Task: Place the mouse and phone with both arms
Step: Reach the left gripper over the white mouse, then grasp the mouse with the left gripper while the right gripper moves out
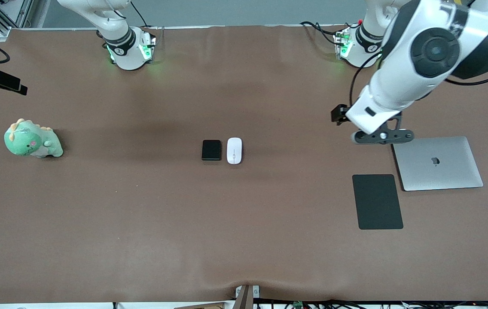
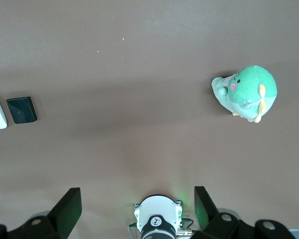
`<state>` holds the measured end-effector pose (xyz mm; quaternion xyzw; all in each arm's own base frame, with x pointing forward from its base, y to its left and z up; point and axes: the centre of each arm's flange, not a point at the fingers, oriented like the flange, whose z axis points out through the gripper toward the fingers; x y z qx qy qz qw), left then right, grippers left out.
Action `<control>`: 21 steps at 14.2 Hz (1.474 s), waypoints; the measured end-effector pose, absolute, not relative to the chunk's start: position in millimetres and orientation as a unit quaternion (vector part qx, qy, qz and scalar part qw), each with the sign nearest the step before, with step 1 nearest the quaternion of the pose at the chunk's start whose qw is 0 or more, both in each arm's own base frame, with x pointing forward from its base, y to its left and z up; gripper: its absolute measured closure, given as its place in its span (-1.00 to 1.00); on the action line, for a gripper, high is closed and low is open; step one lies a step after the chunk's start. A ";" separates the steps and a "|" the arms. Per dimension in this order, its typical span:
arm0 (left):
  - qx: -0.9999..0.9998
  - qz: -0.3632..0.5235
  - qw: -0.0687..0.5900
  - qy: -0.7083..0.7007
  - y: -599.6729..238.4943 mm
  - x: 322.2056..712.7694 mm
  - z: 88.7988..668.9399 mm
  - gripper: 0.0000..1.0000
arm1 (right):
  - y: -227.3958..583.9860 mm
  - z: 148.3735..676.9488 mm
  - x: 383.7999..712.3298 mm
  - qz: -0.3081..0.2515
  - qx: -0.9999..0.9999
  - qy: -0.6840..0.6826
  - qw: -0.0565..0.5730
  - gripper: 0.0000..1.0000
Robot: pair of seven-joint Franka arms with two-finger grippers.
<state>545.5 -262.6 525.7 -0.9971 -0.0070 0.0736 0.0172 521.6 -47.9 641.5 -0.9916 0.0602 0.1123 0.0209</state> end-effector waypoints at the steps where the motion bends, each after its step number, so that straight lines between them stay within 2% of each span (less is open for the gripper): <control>1: -0.997 0.068 0.016 -0.015 -273.5 543.7 517.8 -1.00 | -47.6 640.6 522.3 0.113 -0.992 0.060 0.021 -1.00; 12: -0.997 0.019 -0.011 -0.077 -383.1 514.4 439.7 -1.00 | -43.7 625.5 532.1 0.125 -0.990 0.056 0.020 -1.00; 21: -0.995 0.015 -0.031 -0.093 -467.3 486.4 358.6 -1.00 | -34.4 613.4 541.7 0.129 -0.990 0.047 0.018 -1.00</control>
